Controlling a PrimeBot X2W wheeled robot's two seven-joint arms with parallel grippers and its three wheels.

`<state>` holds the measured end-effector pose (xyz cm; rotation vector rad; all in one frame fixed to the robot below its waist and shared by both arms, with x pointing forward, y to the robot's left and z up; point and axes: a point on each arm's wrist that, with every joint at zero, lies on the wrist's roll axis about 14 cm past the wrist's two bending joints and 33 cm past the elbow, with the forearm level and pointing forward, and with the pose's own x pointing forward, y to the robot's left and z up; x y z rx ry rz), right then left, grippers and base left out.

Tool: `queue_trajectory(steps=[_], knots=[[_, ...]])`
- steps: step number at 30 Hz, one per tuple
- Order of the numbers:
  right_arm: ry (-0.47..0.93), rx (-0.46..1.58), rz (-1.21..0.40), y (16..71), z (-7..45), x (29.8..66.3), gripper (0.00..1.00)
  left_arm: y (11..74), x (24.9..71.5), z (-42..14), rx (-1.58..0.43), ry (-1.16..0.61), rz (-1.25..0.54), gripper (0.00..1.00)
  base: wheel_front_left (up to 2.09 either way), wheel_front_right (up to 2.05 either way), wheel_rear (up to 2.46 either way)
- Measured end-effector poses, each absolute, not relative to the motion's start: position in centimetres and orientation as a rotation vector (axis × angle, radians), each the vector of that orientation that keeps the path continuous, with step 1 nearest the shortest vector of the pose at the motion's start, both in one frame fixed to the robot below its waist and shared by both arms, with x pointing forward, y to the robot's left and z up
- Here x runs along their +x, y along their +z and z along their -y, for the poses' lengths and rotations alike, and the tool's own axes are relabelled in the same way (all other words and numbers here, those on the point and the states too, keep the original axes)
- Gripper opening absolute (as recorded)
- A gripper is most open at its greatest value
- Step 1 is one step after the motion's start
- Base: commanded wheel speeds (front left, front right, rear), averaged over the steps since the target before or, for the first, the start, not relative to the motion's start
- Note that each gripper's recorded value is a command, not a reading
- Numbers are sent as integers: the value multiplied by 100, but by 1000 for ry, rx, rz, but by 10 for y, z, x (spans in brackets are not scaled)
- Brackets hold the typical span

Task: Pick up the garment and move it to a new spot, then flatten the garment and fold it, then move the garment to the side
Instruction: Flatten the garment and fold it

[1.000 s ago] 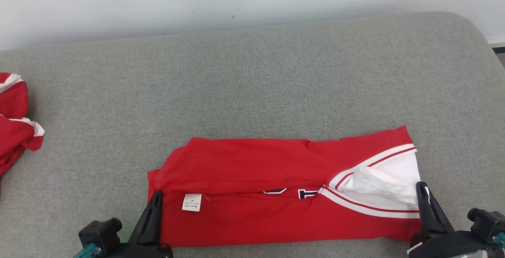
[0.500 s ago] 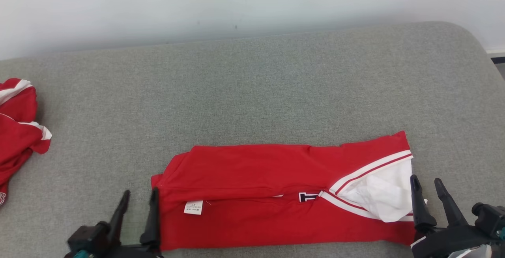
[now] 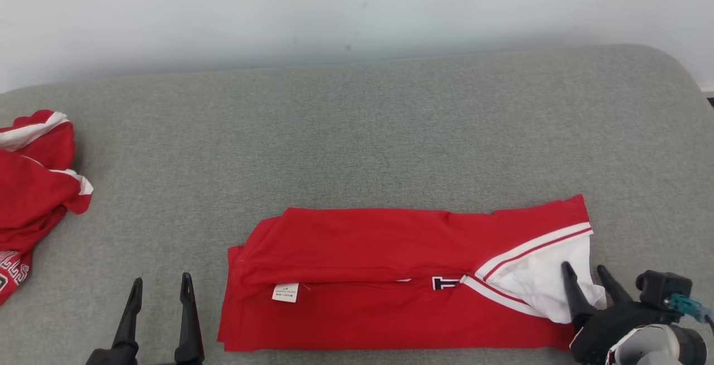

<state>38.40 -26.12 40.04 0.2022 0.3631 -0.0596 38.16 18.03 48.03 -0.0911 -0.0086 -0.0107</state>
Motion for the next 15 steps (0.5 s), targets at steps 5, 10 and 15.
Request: queue_trajectory(steps=[5, 10, 15], knots=[[-35, 207, -452, 382, 248, 383, 100, 474, 375, -189, -89, 19, -11, 100, 0, 0, 0], [-6, 220, -480, 378, 236, 384, 10, 469, 370, -192, -111, 35, -28, 100, 0, 0, 0], [10, 223, -491, 379, 234, 385, 0, 466, 368, -193, -112, 44, -39, 100, 0, 0, 0]])
